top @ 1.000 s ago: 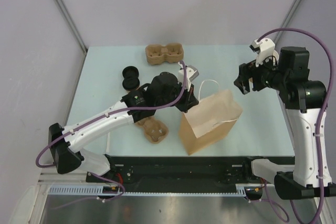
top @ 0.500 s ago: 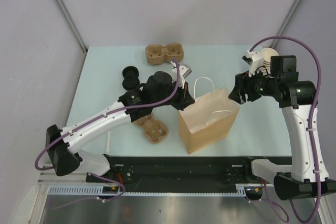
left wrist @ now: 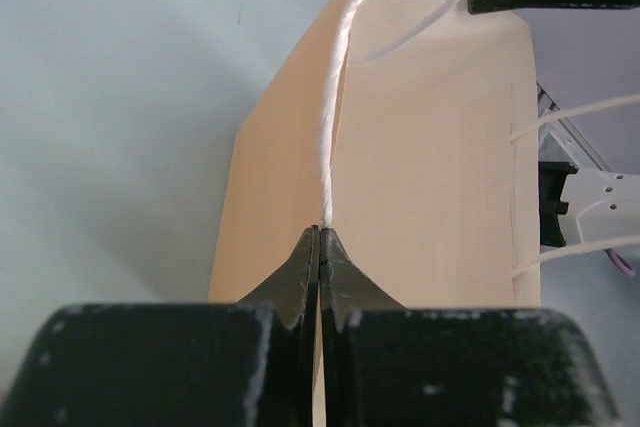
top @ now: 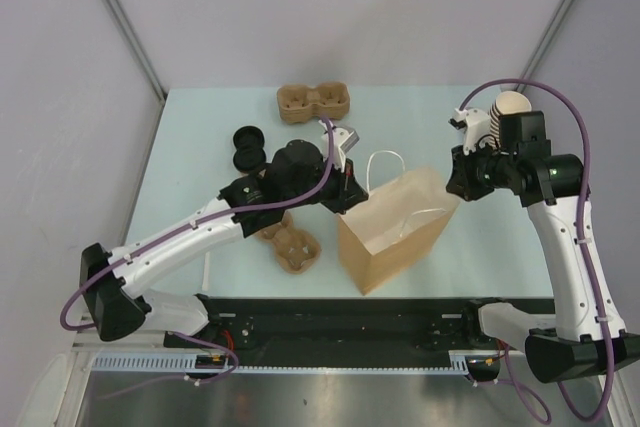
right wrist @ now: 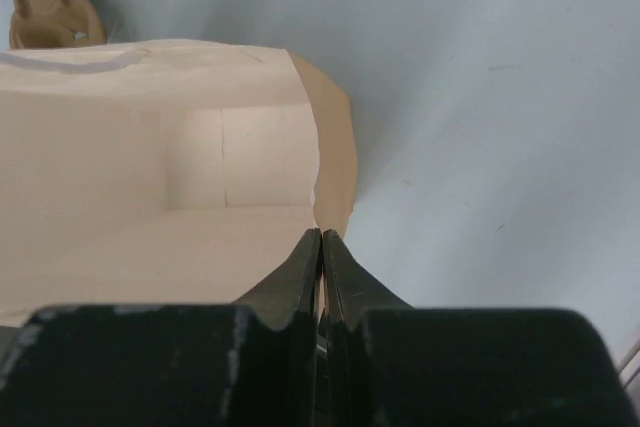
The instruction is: Pack the takeout coffee
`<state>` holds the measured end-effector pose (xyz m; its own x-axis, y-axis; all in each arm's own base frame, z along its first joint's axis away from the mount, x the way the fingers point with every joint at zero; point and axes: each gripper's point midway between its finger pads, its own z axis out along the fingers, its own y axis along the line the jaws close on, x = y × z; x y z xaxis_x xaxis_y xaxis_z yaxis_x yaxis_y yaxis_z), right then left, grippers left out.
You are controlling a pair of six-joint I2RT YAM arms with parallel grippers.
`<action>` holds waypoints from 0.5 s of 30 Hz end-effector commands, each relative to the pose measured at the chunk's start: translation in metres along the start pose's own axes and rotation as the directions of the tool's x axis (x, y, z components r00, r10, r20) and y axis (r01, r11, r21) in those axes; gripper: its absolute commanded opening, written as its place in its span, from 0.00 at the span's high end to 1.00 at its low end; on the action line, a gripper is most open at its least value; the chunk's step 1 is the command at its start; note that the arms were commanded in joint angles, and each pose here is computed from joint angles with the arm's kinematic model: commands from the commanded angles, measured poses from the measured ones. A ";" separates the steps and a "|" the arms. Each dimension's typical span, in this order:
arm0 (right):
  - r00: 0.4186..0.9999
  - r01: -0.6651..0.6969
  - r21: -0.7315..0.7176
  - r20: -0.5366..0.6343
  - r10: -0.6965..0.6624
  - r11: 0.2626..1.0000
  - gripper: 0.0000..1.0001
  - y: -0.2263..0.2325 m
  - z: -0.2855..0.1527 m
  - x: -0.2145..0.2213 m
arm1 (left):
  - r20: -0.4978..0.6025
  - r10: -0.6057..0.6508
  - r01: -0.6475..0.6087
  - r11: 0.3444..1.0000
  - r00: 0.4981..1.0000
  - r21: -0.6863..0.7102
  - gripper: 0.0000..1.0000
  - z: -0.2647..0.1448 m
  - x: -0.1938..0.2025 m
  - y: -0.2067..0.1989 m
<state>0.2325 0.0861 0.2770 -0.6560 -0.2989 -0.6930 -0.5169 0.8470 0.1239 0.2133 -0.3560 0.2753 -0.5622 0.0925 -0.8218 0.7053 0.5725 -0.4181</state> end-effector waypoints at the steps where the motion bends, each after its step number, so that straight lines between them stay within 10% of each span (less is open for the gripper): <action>1: 0.997 0.057 0.052 0.049 -0.059 0.997 1.00 -0.010 0.001 -0.015 | 0.023 0.004 -0.006 0.998 1.000 0.059 1.00 -0.013 -0.005 -0.012; 4: 0.984 0.140 0.044 0.106 -0.144 0.989 1.00 -0.009 -0.001 -0.033 | 0.052 0.049 -0.055 0.991 0.997 0.123 0.83 -0.026 -0.007 -0.022; 5: 0.975 0.174 0.017 0.135 -0.175 0.985 1.00 -0.003 -0.003 -0.041 | 0.052 0.064 -0.070 0.990 0.997 0.124 0.69 -0.030 -0.006 -0.022; 6: 0.963 0.222 0.014 0.152 -0.222 0.975 1.00 -0.002 -0.004 -0.046 | 0.051 0.078 -0.084 0.988 0.996 0.128 0.34 -0.034 -0.005 -0.022; 9: 0.930 0.322 -0.021 0.192 -0.312 0.947 1.00 0.009 -0.005 -0.059 | 0.058 0.104 -0.108 0.991 0.993 0.075 0.01 -0.059 -0.008 -0.003; 15: 0.877 0.435 -0.086 0.268 -0.399 0.896 1.00 0.033 -0.009 -0.071 | 0.087 0.132 -0.128 0.990 0.987 -0.051 0.00 -0.108 -0.003 0.060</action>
<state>0.2558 0.1135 0.3040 -0.4032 -0.4640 -0.7887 -0.7269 0.6860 -0.0320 0.2086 -0.2712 0.3056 -0.4520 0.0462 -0.8908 0.7426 0.5728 -0.3471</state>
